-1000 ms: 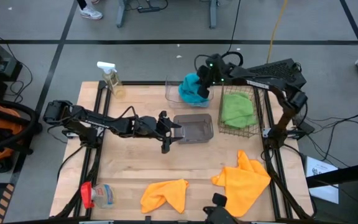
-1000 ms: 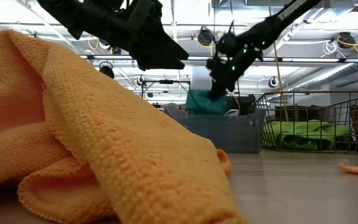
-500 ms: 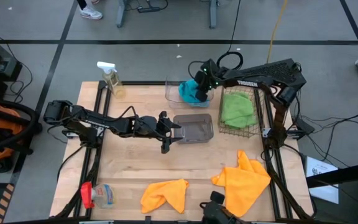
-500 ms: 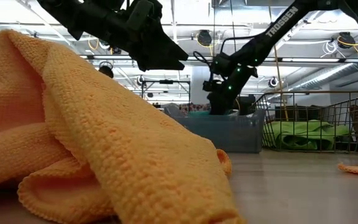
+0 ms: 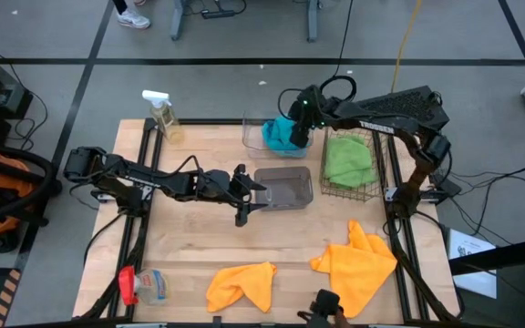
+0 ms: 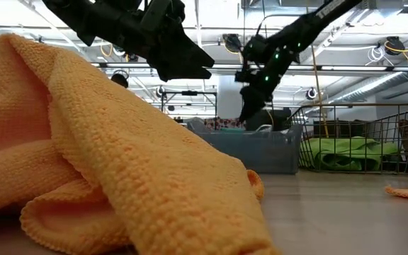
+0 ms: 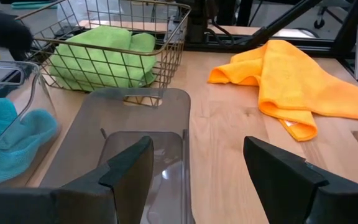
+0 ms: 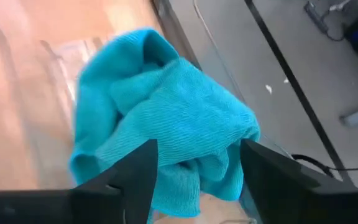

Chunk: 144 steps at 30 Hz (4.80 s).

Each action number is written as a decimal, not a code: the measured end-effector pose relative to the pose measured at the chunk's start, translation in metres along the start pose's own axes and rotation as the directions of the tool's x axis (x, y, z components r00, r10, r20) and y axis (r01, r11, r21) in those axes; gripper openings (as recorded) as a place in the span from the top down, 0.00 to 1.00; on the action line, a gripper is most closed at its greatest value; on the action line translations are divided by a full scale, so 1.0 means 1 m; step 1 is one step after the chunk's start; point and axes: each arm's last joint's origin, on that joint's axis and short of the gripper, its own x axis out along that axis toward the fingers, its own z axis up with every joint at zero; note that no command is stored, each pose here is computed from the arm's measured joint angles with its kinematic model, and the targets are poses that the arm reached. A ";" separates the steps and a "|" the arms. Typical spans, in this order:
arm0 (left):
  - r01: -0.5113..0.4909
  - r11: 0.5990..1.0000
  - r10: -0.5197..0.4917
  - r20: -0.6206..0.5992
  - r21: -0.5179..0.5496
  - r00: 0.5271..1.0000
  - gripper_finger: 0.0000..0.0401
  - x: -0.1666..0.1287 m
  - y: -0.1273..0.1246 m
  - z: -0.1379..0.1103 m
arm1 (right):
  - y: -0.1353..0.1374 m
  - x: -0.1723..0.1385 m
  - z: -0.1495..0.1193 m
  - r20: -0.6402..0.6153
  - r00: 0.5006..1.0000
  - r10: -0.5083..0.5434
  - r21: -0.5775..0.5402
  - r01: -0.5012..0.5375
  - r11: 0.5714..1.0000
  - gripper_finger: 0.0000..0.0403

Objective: Sort microfiber towel by color & place in baskets
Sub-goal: Put the blue microfiber towel into the transparent bin, then put the left orange microfiber towel into the black bin

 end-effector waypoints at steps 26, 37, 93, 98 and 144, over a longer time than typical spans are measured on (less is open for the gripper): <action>-0.001 1.000 0.001 -0.025 0.008 1.000 0.36 0.000 0.000 -0.003 | 0.010 0.077 -0.018 -0.036 0.999 0.024 0.001 -0.024 1.000 0.99; -0.001 1.000 0.001 -0.025 0.007 1.000 0.36 0.000 0.000 -0.003 | 0.010 0.073 -0.017 -0.027 0.998 0.062 0.013 -0.062 0.998 1.00; 0.069 0.815 -0.289 -0.300 -0.575 0.909 0.03 -0.061 -0.189 -0.071 | 0.273 -0.157 -0.110 0.447 0.816 0.368 -0.090 -0.368 0.926 0.64; 0.054 0.824 -0.277 -0.318 -0.564 0.907 0.06 -0.051 -0.196 -0.074 | 0.274 -0.157 -0.108 0.464 0.805 0.370 -0.093 -0.371 0.924 0.64; 0.166 0.857 -0.291 -0.192 -0.488 0.937 0.96 -0.010 -0.172 -0.063 | 0.281 -0.165 -0.112 0.469 0.783 0.408 -0.114 -0.405 0.907 0.64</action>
